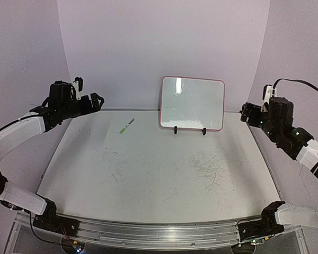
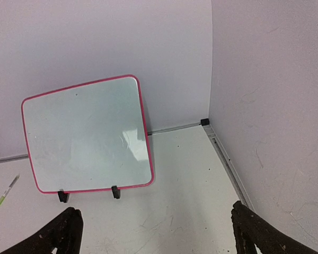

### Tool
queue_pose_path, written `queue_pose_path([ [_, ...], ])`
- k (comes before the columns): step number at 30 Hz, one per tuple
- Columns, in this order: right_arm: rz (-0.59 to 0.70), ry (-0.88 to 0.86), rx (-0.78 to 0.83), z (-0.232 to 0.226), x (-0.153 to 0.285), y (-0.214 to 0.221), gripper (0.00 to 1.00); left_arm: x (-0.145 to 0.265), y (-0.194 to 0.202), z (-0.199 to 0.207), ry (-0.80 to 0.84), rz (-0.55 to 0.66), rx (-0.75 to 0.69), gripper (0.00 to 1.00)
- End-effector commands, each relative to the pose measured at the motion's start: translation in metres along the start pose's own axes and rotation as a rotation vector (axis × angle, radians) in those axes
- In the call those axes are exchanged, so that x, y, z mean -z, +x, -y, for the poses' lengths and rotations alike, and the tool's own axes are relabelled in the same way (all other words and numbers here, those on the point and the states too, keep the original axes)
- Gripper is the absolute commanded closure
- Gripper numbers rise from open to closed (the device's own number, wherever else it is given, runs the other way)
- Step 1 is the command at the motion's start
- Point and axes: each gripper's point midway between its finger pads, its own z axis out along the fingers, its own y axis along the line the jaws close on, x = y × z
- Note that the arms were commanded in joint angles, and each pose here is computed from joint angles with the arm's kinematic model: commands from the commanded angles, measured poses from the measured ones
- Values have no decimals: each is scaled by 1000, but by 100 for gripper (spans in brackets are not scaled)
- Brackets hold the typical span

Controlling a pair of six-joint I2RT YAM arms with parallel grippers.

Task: Write a sentence on the whiteboard
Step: Move the whiteboard to the center of the board.

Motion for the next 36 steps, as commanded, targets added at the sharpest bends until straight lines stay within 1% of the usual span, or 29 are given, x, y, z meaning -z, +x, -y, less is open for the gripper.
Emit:
queue_pose_path([
  [1,-93,-23,50,-15,-24,31,2,-1,-3,-4,-45,-34,53,1],
  [6,-210,-5,125,-22,-59,70,2,-7,14,-12,-72,-82,85,0],
  [9,-284,-41,86,-18,-87,88,4,-10,26,-14,-69,-114,106,1],
  [11,-336,-56,53,-9,-105,102,6,-13,35,-13,-58,-145,105,1],
  [15,-395,-19,42,13,-133,117,9,-20,57,-13,-41,-222,104,1],
  [20,-462,5,29,37,-166,136,18,-30,80,-14,-23,-306,92,1],
  [22,-493,-61,37,27,-180,143,22,-34,87,-9,1,-332,93,1],
  [25,-559,-203,29,-1,-194,160,32,-39,99,2,35,-375,99,1],
  [26,-573,-229,17,-9,-197,163,33,-41,104,6,46,-389,101,1],
  [29,-591,-256,28,-34,-205,172,34,-45,119,16,58,-426,99,1],
  [33,-618,-246,39,-58,-221,186,31,-48,136,29,58,-456,73,0],
  [36,-657,-238,40,-66,-232,204,34,-48,146,40,62,-471,57,1],
])
